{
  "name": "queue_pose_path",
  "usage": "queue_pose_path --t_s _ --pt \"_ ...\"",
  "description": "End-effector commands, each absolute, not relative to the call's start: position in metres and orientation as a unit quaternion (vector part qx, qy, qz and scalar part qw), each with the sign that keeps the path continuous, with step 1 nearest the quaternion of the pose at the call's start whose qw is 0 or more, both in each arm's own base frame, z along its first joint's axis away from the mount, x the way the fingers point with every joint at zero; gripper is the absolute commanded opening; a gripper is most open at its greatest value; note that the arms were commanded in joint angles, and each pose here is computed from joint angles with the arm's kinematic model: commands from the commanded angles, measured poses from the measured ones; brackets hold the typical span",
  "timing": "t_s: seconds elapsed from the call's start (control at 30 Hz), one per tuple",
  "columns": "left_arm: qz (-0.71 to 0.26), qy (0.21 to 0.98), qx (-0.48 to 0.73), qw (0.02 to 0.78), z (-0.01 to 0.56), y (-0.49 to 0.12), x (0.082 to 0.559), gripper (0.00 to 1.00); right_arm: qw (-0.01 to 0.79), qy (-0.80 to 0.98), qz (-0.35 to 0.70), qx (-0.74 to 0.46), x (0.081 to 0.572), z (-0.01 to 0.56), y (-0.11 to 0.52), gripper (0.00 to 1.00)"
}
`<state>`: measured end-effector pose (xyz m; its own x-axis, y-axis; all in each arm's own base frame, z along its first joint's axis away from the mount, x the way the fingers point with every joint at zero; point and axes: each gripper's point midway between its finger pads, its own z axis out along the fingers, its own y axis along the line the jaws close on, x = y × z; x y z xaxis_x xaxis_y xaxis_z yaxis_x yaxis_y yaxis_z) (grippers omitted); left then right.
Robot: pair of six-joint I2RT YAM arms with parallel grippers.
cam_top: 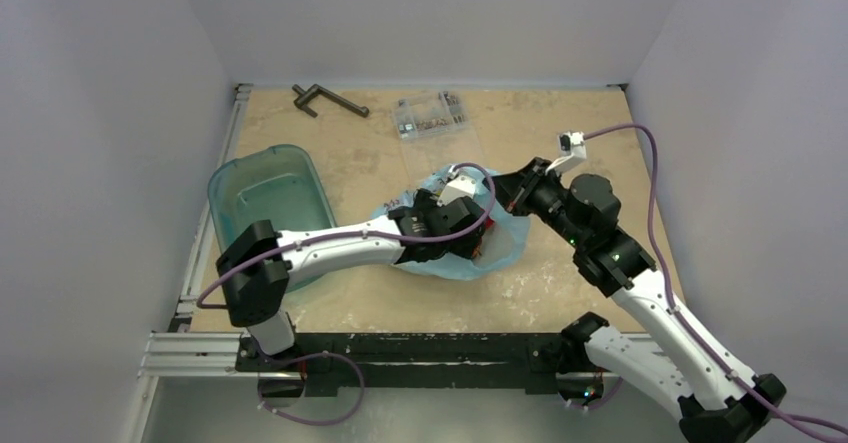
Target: Take the fake fruits out of the plastic bag
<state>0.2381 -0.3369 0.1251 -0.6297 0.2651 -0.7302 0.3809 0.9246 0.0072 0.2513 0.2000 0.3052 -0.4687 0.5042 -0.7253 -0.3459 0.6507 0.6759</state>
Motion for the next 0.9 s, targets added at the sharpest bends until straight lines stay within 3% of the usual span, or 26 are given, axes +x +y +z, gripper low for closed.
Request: queue_pose_path --t_s 0.0,0.07,0.1,0.17,0.33,0.47,0.63,0.87 --pt "0.031 0.906 0.135 0.399 0.107 -0.315 0.263 0.99 0.526 0.741 0.413 0.060 0.249 0.312 0.193 0.00" --pt "0.053 0.903 0.135 0.405 0.107 -0.309 0.273 0.91 0.532 0.744 0.398 0.067 0.251 0.306 0.187 0.00" --pt "0.050 0.898 0.137 0.415 0.112 -0.306 0.282 0.69 0.538 0.750 0.379 0.073 0.253 0.300 0.180 0.00" --pt "0.031 0.895 0.146 0.420 0.119 -0.308 0.287 0.55 0.545 0.752 0.363 0.080 0.254 0.296 0.173 0.00" --pt "-0.041 0.881 0.182 0.434 0.152 -0.321 0.283 0.00 0.564 0.763 0.297 0.104 0.264 0.280 0.150 0.00" --pt "-0.160 0.865 0.219 0.422 0.187 -0.340 0.272 0.00 0.589 0.767 0.224 0.125 0.271 0.281 0.123 0.00" --pt "-0.331 0.785 0.270 0.448 0.272 -0.370 0.261 0.00 0.621 0.758 0.153 0.132 0.278 0.309 0.097 0.00" --pt "-0.441 0.677 0.318 0.497 0.381 -0.383 0.258 0.00 0.668 0.724 0.109 0.133 0.275 0.369 0.074 0.00"
